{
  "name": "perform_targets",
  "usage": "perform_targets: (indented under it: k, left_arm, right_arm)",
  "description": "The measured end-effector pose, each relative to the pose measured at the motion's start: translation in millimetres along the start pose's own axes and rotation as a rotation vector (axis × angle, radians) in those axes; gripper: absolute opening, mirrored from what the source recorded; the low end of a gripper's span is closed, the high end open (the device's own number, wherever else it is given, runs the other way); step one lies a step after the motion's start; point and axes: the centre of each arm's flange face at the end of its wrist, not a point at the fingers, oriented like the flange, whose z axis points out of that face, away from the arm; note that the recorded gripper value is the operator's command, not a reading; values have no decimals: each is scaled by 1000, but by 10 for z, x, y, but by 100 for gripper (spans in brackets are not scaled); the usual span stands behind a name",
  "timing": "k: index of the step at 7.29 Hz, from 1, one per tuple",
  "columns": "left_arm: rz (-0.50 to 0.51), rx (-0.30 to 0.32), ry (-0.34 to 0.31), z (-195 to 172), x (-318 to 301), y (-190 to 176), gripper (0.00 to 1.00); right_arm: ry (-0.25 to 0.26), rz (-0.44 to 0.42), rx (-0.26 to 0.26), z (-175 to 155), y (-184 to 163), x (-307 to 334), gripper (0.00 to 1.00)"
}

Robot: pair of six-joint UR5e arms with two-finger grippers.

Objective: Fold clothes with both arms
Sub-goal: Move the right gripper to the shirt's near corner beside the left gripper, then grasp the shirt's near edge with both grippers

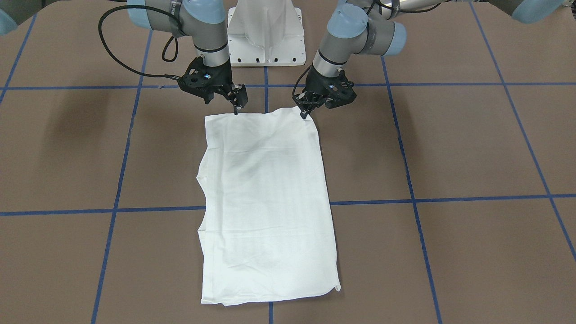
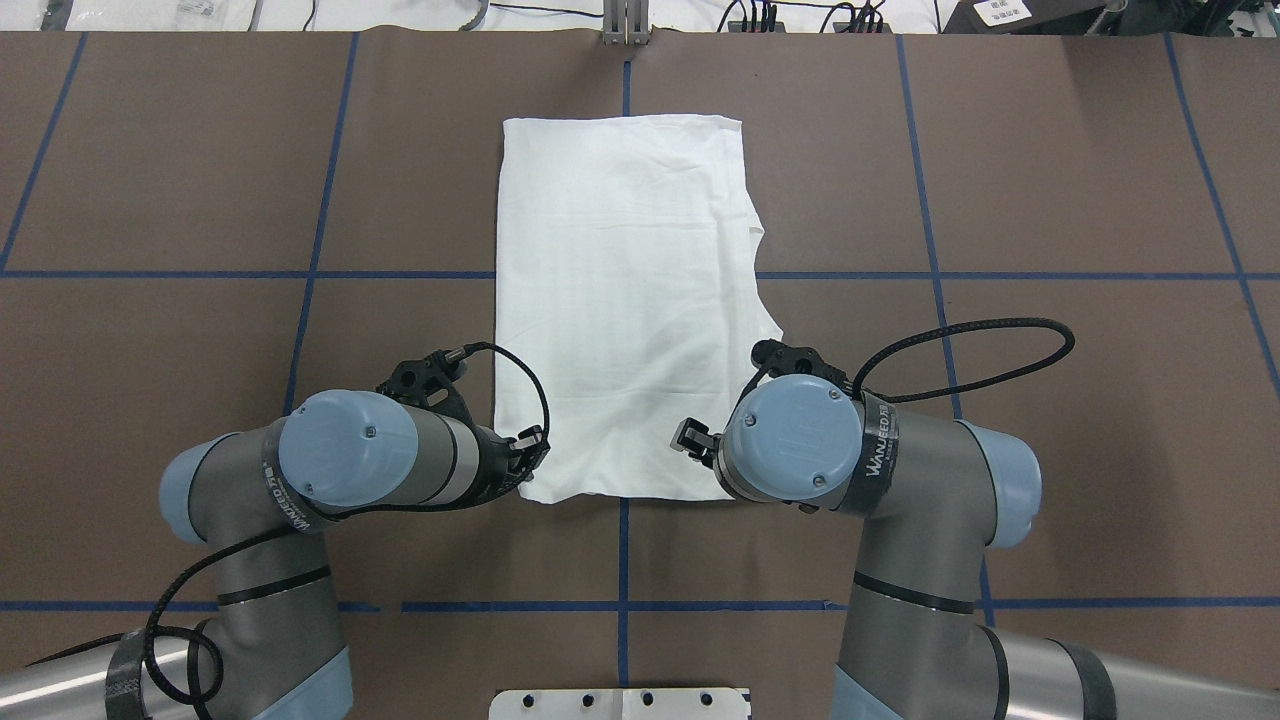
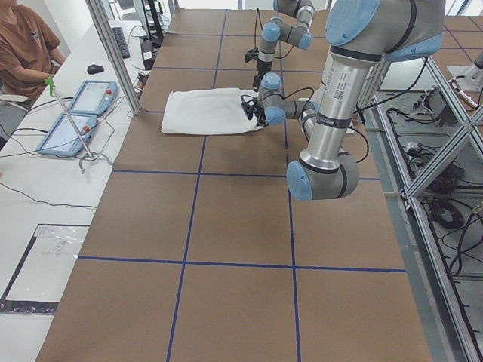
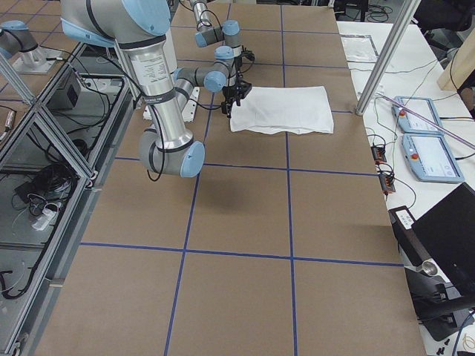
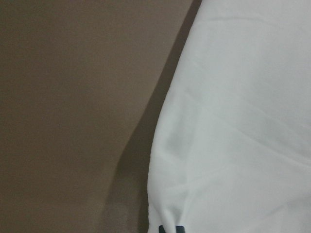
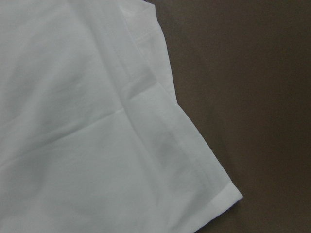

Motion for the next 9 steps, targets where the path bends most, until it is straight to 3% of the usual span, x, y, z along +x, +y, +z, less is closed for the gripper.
perform_targets:
  k: [3,7,8,9]
  left_arm:
    - [2,-3,2,0,14,24,0]
    - [3,-4,4,-2,26,38,0]
    - [3,-4,4,-2,26,38,0]
    - [3,-4,4,-2,25,38,0]
  right_arm:
    - [51,-2,10,286,19,29,100]
    - [50,-8,9,570,33,37,99]
    - [49,-8,9,579,30,38,78]
    - [47,-7,10,572,18,35,43]
